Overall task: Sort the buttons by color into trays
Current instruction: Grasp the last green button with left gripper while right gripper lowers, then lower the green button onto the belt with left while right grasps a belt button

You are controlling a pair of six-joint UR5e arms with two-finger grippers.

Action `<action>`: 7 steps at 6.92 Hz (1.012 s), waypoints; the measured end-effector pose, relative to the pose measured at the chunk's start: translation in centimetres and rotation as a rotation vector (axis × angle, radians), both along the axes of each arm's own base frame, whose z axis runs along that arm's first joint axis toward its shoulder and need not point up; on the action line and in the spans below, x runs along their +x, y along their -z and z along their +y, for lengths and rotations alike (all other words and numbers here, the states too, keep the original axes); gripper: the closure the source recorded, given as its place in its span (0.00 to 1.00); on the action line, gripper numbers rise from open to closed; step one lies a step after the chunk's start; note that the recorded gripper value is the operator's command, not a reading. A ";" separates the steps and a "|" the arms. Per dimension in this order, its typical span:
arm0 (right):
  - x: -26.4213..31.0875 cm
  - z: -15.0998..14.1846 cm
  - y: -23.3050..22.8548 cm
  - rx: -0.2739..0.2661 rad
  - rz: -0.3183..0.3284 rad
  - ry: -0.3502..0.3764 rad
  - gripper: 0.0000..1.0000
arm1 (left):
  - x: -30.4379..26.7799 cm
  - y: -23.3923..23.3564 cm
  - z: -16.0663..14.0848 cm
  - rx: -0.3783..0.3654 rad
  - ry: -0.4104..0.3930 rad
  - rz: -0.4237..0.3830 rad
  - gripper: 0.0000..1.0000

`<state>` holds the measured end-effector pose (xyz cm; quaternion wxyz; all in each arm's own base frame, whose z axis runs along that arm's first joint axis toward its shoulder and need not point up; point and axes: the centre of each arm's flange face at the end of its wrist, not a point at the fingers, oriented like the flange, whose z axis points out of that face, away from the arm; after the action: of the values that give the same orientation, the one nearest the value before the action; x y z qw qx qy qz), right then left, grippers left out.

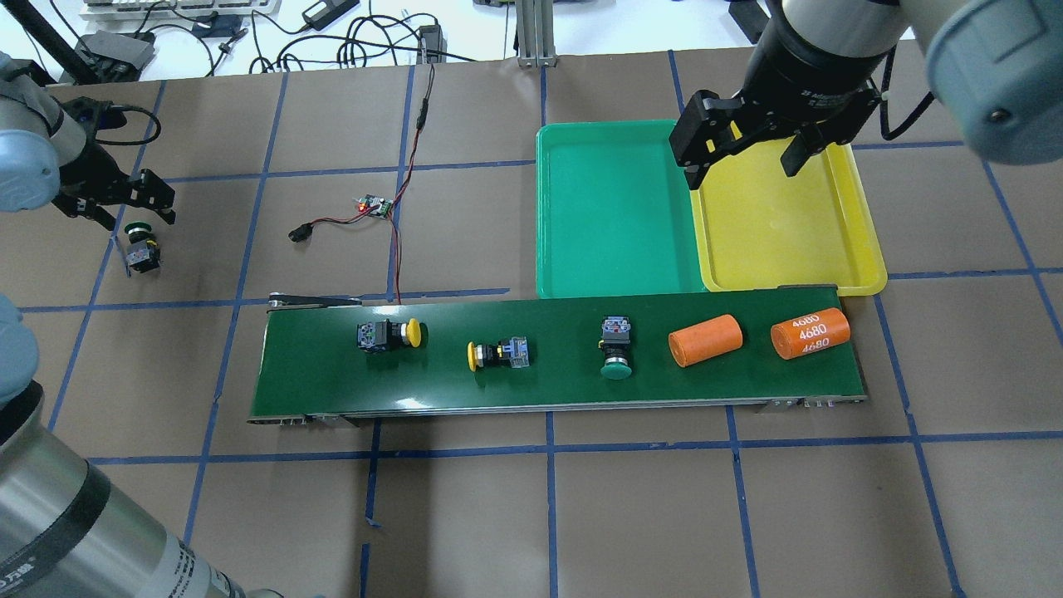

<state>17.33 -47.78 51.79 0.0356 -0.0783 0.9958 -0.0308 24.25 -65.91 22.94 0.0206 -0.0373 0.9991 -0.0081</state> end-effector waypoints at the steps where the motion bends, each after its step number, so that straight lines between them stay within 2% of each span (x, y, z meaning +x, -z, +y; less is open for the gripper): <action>1: -0.1 -0.4 0.9 0.013 0.017 0.000 0.00 | 1.3 1.2 0.0 -0.014 0.017 -0.009 0.00; 2: -0.3 -1.2 2.9 0.048 0.046 -0.001 0.00 | 1.8 2.3 0.2 -0.009 0.025 -0.007 0.00; 3: -0.5 -2.4 6.4 0.111 0.081 0.006 0.00 | 1.9 3.2 0.4 0.000 0.026 -0.002 0.02; 4: -0.5 -3.1 10.3 0.165 0.096 0.014 0.00 | 2.0 3.9 0.5 0.008 0.027 0.003 0.07; 5: -0.6 -3.0 13.6 0.181 0.103 0.031 0.00 | 2.1 4.3 0.6 0.015 0.033 0.006 0.19; 7: -0.8 -1.1 18.0 0.177 0.106 0.083 0.01 | 2.8 5.2 1.0 0.027 0.048 0.015 0.77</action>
<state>16.55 -48.83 33.81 -0.0114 -0.0350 0.9975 0.0601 27.09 -64.92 17.77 0.0135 -0.0132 0.9998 0.0053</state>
